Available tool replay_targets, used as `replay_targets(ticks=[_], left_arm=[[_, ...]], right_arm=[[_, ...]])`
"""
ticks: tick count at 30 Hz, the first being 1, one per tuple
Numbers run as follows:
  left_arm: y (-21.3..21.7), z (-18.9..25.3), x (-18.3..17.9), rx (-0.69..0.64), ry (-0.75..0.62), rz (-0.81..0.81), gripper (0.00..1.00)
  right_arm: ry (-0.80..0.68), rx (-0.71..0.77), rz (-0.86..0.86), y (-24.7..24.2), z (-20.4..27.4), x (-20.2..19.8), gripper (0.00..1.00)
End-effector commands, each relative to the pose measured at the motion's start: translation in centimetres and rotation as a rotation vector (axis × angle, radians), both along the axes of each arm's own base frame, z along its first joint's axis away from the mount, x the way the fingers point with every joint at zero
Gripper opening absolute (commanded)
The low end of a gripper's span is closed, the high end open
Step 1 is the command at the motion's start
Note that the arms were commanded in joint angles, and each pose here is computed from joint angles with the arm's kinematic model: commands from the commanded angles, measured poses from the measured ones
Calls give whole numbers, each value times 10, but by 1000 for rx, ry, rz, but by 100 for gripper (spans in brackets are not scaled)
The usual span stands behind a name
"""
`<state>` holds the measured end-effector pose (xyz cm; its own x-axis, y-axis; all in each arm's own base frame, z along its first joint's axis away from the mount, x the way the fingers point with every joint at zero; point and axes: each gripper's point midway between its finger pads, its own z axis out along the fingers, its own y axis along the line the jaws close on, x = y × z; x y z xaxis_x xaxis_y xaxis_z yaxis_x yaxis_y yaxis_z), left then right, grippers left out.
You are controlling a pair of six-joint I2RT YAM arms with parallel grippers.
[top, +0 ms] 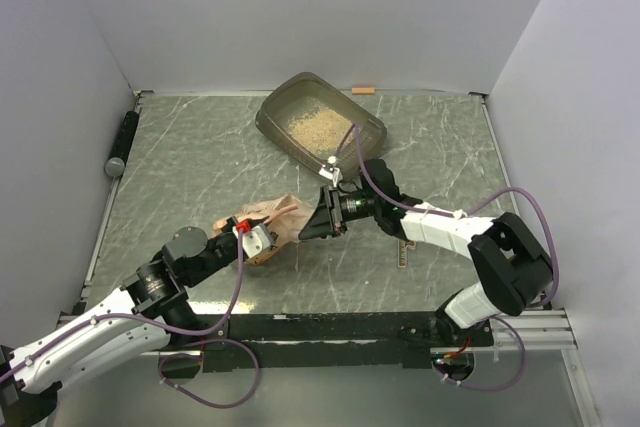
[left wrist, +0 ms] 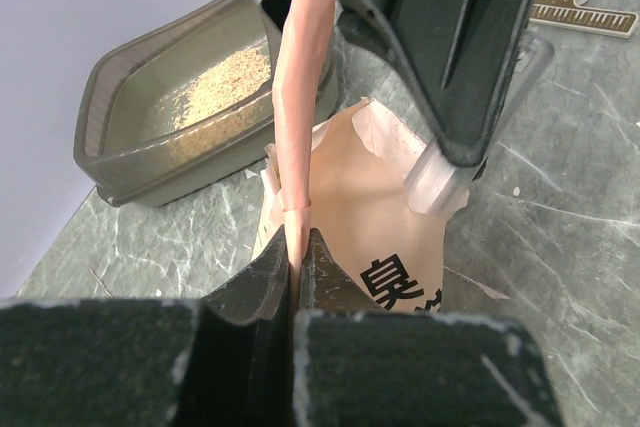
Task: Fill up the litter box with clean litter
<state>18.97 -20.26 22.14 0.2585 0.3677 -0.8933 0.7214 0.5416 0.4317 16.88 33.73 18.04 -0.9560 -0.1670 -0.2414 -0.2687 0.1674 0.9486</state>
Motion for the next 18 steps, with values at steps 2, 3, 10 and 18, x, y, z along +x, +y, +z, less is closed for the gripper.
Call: replay_targets(ticks=[2, 3, 10, 18], left_arm=[[-8, 45, -6, -128, -76, -50, 1], [-8, 45, -6, -128, -76, -51, 1], [-7, 46, -6, -131, -84, -49, 1], [-7, 45, -6, -129, -83, -49, 1]], right_arm=[[-66, 92, -51, -15, 24, 1, 0], [-72, 98, -71, -18, 26, 2, 0], [-34, 100, -181, -47, 11, 5, 0], [-25, 148, -256, -66, 8, 2, 0]])
